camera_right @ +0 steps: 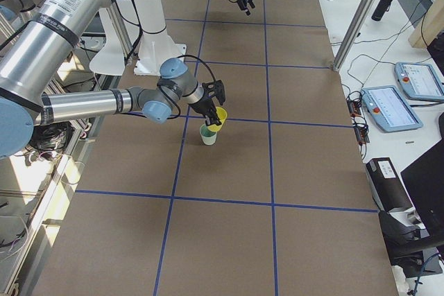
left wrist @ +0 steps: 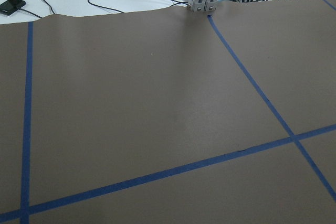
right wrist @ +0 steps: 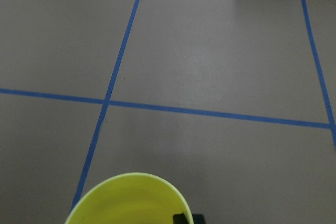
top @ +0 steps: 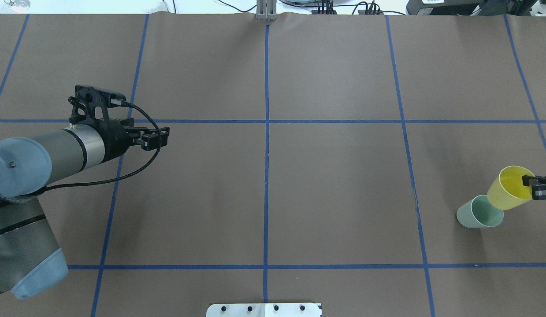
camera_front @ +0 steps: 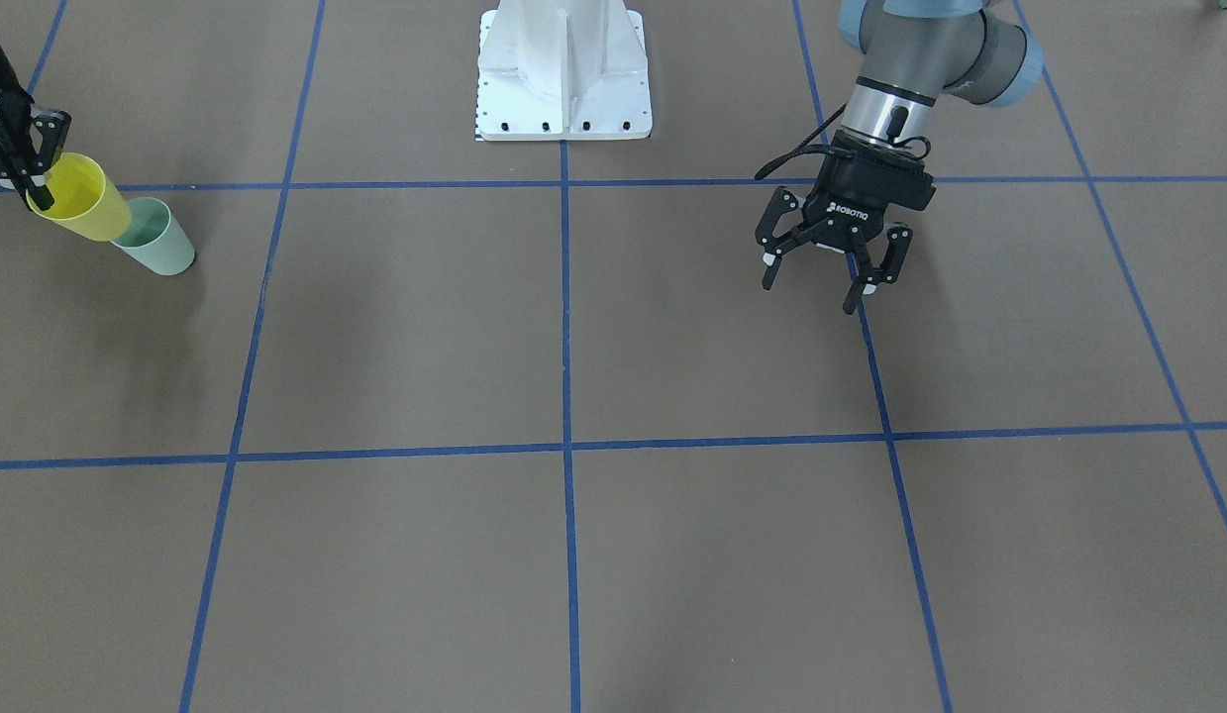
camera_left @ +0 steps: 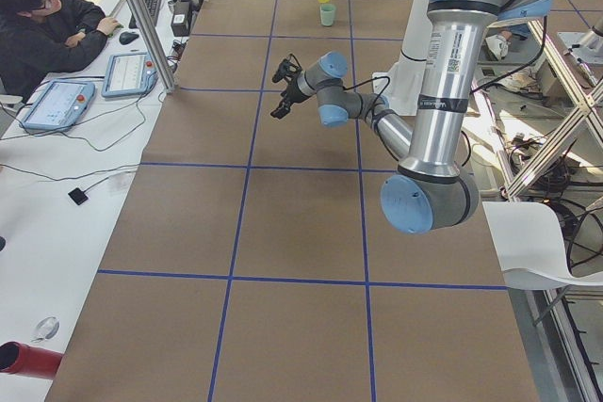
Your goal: Transfer and stack yellow cup on green cup
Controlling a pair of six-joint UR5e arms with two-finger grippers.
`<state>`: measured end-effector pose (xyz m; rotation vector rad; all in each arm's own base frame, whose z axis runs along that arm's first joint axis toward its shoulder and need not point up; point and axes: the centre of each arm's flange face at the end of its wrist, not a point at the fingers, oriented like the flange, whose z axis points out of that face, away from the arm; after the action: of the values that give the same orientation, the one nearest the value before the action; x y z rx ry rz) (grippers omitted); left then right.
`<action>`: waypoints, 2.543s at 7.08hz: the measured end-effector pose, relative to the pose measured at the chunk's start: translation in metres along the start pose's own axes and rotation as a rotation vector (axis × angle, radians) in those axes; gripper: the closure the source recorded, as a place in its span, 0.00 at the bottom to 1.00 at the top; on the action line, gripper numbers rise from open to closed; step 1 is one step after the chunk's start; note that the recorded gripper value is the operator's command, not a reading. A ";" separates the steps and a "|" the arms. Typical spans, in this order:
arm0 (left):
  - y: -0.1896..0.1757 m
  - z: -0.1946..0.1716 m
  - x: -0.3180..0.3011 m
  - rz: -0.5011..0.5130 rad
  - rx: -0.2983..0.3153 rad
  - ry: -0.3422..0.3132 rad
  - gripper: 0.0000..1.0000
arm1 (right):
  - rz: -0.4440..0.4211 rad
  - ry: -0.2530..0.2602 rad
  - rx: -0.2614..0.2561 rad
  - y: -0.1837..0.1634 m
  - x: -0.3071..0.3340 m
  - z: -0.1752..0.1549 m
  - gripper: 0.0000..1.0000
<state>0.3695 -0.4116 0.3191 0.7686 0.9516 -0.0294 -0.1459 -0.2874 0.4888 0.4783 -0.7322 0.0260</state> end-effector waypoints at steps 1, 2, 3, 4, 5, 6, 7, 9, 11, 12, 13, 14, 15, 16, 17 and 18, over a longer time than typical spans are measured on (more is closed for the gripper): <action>0.000 0.001 -0.001 0.000 -0.001 -0.002 0.00 | -0.010 0.004 -0.020 0.007 0.001 0.006 1.00; 0.001 0.003 -0.002 0.000 -0.003 -0.005 0.00 | -0.016 0.002 -0.030 0.010 -0.001 0.009 1.00; 0.003 0.006 -0.005 0.000 -0.008 -0.009 0.00 | -0.019 -0.001 -0.034 0.011 -0.002 0.010 1.00; 0.004 0.009 -0.007 0.000 -0.012 -0.012 0.00 | -0.021 -0.004 -0.035 0.011 -0.004 0.011 1.00; 0.005 0.010 -0.008 0.000 -0.014 -0.014 0.00 | -0.023 -0.007 -0.037 0.011 -0.006 0.012 1.00; 0.005 0.011 -0.009 0.000 -0.015 -0.016 0.00 | -0.027 -0.012 -0.040 0.012 -0.008 0.012 1.00; 0.006 0.013 -0.010 -0.001 -0.016 -0.018 0.00 | -0.030 -0.018 -0.040 0.012 -0.011 0.013 1.00; 0.006 0.013 -0.011 -0.002 -0.016 -0.019 0.00 | -0.037 -0.030 -0.040 0.011 -0.017 0.016 1.00; 0.006 0.014 -0.012 -0.004 -0.016 -0.020 0.00 | -0.039 -0.026 -0.044 0.012 -0.016 0.019 1.00; 0.006 0.014 -0.012 -0.005 -0.016 -0.021 0.00 | -0.038 -0.020 -0.048 0.014 -0.013 0.022 1.00; 0.006 0.014 -0.012 -0.005 -0.016 -0.021 0.00 | -0.038 -0.015 -0.052 0.015 -0.012 0.024 0.80; 0.006 0.014 -0.012 -0.006 -0.016 -0.021 0.00 | -0.039 -0.014 -0.054 0.016 -0.011 0.027 0.04; 0.006 0.014 -0.012 -0.006 -0.016 -0.021 0.00 | -0.039 -0.016 -0.057 0.016 -0.012 0.031 0.00; 0.006 0.014 -0.012 -0.007 -0.016 -0.021 0.00 | -0.040 -0.021 -0.060 0.016 -0.014 0.034 0.00; 0.006 0.014 -0.012 -0.008 -0.016 -0.022 0.00 | -0.038 -0.029 -0.067 0.016 -0.015 0.034 0.00; 0.005 0.014 -0.013 -0.010 -0.018 -0.020 0.00 | -0.035 -0.037 -0.074 0.016 -0.016 0.034 0.00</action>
<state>0.3735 -0.4199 0.3362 0.7464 0.9353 -0.0370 -0.1826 -0.2853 0.5066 0.4220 -0.7585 -0.0428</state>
